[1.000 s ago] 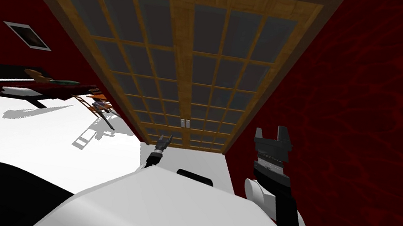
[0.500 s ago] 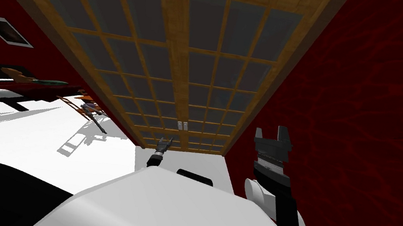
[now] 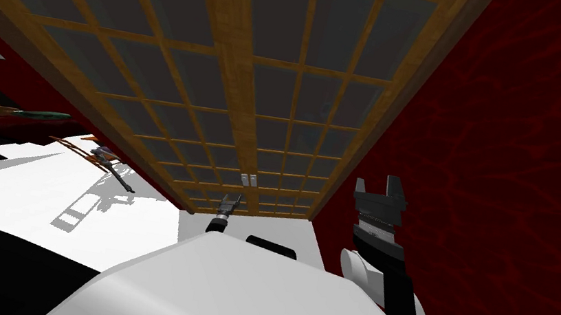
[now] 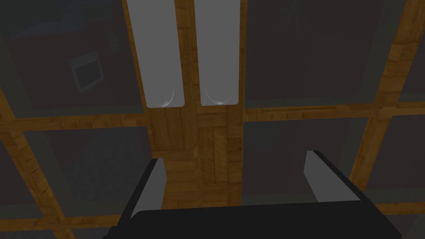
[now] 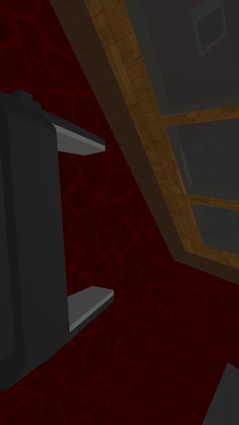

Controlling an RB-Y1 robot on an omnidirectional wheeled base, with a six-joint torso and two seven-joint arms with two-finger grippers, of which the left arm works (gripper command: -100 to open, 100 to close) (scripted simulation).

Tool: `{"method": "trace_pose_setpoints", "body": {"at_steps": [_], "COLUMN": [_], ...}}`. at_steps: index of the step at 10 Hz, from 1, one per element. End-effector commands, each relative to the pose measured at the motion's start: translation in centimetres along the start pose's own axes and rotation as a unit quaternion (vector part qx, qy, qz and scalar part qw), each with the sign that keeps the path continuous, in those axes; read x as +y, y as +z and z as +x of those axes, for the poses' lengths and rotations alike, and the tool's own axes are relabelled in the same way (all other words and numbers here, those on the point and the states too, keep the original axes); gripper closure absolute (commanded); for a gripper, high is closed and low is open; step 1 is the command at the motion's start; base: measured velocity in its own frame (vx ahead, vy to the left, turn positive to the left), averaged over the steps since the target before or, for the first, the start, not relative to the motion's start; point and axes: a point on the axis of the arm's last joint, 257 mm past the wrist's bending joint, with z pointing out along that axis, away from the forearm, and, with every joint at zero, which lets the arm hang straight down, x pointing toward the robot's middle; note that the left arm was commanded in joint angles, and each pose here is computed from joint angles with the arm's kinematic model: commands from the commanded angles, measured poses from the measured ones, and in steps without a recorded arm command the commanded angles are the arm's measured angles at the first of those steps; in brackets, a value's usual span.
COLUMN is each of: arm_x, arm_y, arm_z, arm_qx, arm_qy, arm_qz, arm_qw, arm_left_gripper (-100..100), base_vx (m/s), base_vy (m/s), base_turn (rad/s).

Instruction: Pull the door open

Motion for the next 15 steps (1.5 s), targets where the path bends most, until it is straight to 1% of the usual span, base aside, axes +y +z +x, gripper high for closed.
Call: {"method": "trace_pose_setpoints", "body": {"at_steps": [1, 2, 3, 4, 5, 6, 8, 9, 10, 11, 12, 14, 15], "arm_x": [0.0, 1.7, 2.1, 2.9, 4.0, 5.2, 8.1, 9.7, 10.5, 11.8, 13.4, 15.7, 16.9], "arm_y": [0.00, -0.94, -1.14, -1.54, -2.12, -2.75, -4.34, -5.29, -5.79, -6.61, -7.63, -9.25, -10.10], "arm_z": [0.0, 0.8, 1.0, 1.3, 1.7, 2.1, 3.0, 3.5, 3.8, 4.1, 4.5, 5.1, 5.4], "arm_qx": [0.000, 0.012, 0.014, 0.019, 0.026, 0.033, 0.050, 0.060, 0.065, 0.072, 0.081, 0.095, 0.101], "arm_qy": [0.000, 0.010, 0.012, 0.016, 0.021, 0.026, 0.037, 0.043, 0.045, 0.050, 0.054, 0.060, 0.063], "arm_qz": [0.000, -0.011, -0.014, -0.020, -0.028, -0.037, -0.061, -0.076, -0.083, -0.096, -0.111, -0.137, -0.151], "arm_qw": [1.0000, 0.9998, 0.9997, 0.9995, 0.9991, 0.9984, 0.9962, 0.9944, 0.9934, 0.9915, 0.9890, 0.9843, 0.9813], "arm_left_gripper": [-100, -100, -100, -100, -100, -100, -100, -100, -100, -100, -100, -100, -100], "base_vx": [0.052, -0.076, -0.143, -0.158, -0.178, -0.202, -0.190, -0.197, -0.181, -0.166, -0.156, -0.158, -0.136], "base_vy": [0.006, 0.017, 0.026, 0.021, 0.026, 0.016, 0.001, 0.048, 0.057, 0.037, 0.031, 0.045, 0.034], "base_turn": [-0.010, 0.050, 0.040, 0.020, 0.021, 0.027, 0.024, 0.009, 0.008, -0.004, -0.006, -0.018, -0.046]}}
